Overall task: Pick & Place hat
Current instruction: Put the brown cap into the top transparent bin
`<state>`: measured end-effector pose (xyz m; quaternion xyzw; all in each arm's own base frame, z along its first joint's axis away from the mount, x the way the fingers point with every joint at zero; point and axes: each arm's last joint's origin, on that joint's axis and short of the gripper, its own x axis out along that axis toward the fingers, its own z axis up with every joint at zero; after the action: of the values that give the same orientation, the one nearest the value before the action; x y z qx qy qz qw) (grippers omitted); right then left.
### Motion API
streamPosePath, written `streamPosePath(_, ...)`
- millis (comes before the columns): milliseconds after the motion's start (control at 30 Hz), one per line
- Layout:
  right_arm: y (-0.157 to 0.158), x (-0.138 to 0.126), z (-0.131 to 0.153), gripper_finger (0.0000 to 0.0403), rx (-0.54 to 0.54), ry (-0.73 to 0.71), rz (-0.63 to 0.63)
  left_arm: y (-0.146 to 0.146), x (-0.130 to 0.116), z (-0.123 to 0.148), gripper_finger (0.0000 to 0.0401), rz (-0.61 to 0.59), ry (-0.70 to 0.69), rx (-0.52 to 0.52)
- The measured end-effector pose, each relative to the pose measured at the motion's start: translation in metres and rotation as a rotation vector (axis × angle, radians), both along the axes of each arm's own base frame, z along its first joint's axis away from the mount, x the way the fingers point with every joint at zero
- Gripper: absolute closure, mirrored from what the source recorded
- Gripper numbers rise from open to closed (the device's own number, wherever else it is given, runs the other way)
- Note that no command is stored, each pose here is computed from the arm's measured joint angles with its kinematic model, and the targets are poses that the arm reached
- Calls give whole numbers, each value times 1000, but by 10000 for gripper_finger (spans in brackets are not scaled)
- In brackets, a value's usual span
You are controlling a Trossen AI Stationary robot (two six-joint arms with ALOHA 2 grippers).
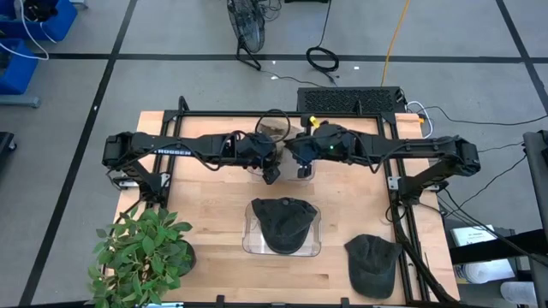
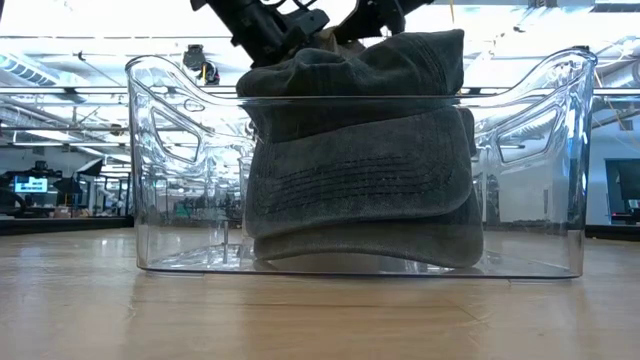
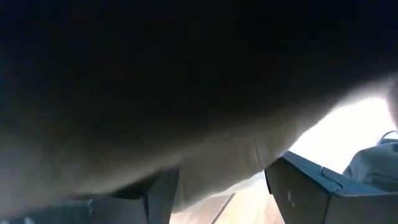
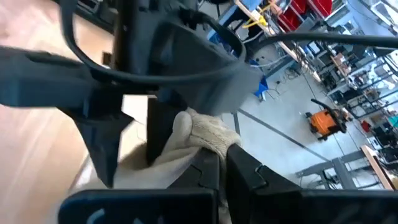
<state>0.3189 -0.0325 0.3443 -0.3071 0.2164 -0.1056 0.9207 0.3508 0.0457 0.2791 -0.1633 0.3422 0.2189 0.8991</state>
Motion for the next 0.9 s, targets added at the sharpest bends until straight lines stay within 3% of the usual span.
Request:
streamPosePath(200,8,-2,-5,403,132,25,22,-4,-1,-2,167,-11,18,-2)
streamPosePath(600,11,-7,-29,403,446,11,-75,-18,-5,-6,167,-23,88,-17)
streamPosePath(900,18,-12,-18,403,452,-36,-36,-18,-5,-8,167,11,81,19)
